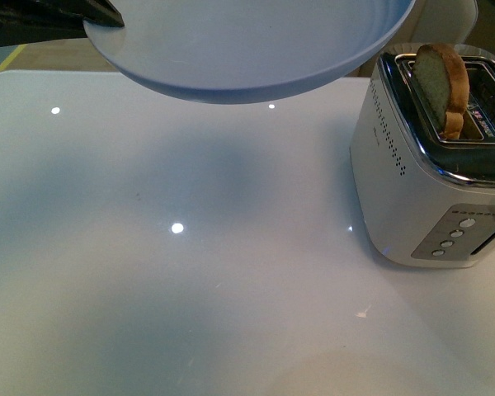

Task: Left arm holds plate, right arm toasts bread

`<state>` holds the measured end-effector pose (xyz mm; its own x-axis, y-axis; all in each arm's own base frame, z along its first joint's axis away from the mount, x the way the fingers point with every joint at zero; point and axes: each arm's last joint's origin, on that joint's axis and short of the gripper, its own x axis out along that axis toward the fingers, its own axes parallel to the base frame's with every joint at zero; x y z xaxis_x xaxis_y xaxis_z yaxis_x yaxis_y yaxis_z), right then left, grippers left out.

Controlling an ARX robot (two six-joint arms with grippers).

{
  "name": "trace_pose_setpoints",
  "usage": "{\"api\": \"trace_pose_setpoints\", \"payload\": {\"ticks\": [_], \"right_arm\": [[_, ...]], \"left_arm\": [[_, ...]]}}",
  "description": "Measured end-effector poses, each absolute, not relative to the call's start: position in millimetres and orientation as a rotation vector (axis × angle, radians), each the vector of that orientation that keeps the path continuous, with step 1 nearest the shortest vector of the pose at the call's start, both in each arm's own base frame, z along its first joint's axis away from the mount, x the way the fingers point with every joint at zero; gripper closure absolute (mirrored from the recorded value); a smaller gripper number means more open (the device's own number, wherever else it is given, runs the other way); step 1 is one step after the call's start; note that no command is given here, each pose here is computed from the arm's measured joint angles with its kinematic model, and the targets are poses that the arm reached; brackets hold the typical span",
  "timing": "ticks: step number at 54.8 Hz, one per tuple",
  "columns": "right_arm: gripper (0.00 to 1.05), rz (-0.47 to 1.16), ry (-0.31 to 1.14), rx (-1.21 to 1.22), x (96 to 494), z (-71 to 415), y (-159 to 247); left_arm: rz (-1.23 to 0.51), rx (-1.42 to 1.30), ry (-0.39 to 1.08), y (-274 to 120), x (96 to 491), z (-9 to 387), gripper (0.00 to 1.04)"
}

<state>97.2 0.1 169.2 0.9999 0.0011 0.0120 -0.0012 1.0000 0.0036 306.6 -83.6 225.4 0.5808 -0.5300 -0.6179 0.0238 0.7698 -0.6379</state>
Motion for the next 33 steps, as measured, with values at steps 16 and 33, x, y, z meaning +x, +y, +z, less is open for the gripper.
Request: {"api": "trace_pose_setpoints", "payload": {"ticks": [16, 33], "right_arm": [[0.71, 0.001, -0.013, 0.003, 97.0, 169.2, 0.1], [0.24, 0.001, -0.014, 0.003, 97.0, 169.3, 0.1]], "left_arm": [[-0.349, -0.627, 0.904, -83.7, 306.4, 225.3, 1.02], [-0.35, -0.627, 0.904, -83.7, 306.3, 225.4, 1.02]]}}
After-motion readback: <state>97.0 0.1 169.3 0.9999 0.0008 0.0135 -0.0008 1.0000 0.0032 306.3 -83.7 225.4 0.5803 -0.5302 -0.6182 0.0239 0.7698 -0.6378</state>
